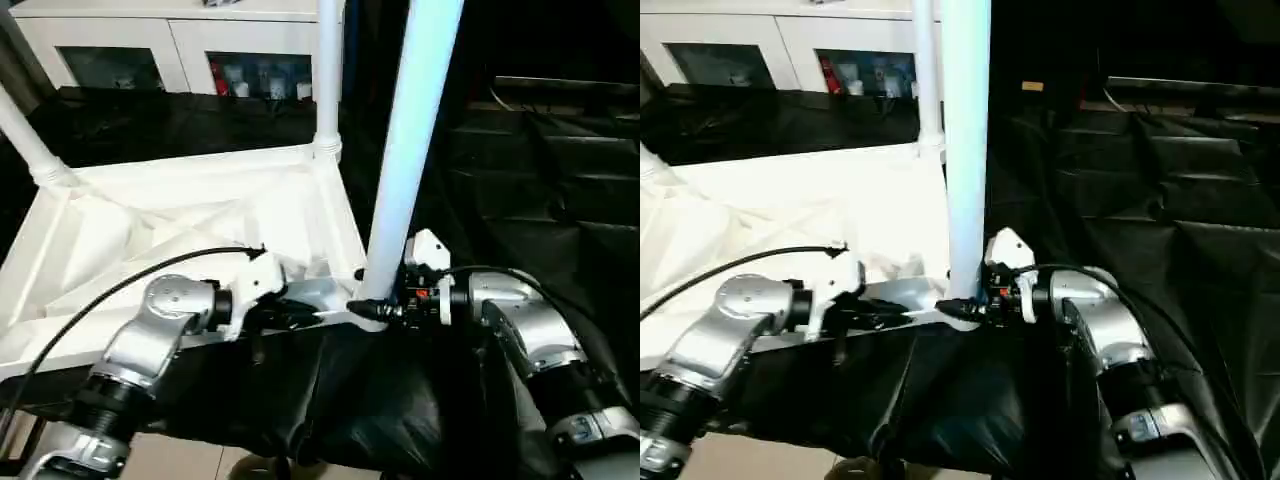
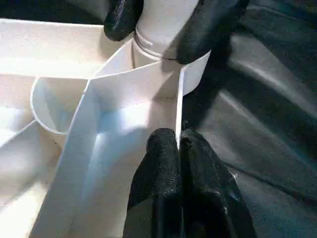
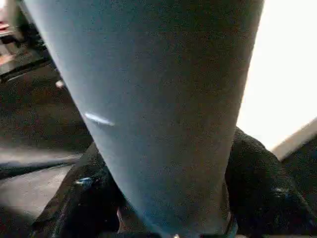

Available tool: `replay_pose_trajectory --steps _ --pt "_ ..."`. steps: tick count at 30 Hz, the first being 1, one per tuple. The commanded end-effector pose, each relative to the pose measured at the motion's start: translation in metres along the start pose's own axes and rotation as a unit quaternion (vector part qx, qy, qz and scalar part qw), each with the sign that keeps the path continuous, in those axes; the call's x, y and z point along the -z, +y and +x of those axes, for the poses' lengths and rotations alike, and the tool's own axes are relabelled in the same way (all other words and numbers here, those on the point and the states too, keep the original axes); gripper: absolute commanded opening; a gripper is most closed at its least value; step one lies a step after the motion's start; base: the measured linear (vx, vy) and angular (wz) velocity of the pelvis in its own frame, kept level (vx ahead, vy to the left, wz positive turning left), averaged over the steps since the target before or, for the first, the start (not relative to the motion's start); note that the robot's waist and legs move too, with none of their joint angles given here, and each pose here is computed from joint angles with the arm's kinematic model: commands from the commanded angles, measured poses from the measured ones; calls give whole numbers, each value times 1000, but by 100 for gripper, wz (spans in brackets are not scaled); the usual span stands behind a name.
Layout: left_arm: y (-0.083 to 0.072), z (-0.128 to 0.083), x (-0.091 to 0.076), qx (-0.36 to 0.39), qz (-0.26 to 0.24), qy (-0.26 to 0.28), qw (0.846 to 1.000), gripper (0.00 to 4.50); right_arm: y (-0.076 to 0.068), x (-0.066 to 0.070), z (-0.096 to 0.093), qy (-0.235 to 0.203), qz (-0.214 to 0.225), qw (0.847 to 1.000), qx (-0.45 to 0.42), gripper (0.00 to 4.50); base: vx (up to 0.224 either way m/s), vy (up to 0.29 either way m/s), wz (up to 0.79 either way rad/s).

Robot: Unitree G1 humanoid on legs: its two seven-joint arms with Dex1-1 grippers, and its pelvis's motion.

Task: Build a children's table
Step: Rotate leg to tighten, then rotate table base

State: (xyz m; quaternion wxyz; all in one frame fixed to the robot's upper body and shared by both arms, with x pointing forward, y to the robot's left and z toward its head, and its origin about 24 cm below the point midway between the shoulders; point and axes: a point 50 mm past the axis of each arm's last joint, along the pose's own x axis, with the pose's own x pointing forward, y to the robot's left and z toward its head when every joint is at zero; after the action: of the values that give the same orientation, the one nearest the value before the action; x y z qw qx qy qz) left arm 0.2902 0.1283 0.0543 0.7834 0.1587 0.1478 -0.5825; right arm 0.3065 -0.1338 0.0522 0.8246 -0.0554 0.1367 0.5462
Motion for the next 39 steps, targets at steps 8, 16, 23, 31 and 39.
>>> replay_pose_trajectory --steps 8,16,23,31,39 --pt "19 49 -38 -154 -19 -48 987 0 1 -1 62 -45 99 973 203 251 0 0 0" --pt "20 65 -47 -184 6 -42 982 0 0 -15 89 -59 112 944 305 251 0 0 0" --pt "16 57 -45 -154 25 -55 986 0 -10 -21 78 -81 85 947 297 347 0 0 0" --pt "17 47 -39 -137 35 -53 989 0 -23 -9 27 -45 7 965 259 415 0 0 0" --pt "12 41 -30 -112 41 -51 992 0 -34 12 -41 5 -22 964 264 446 0 0 0"
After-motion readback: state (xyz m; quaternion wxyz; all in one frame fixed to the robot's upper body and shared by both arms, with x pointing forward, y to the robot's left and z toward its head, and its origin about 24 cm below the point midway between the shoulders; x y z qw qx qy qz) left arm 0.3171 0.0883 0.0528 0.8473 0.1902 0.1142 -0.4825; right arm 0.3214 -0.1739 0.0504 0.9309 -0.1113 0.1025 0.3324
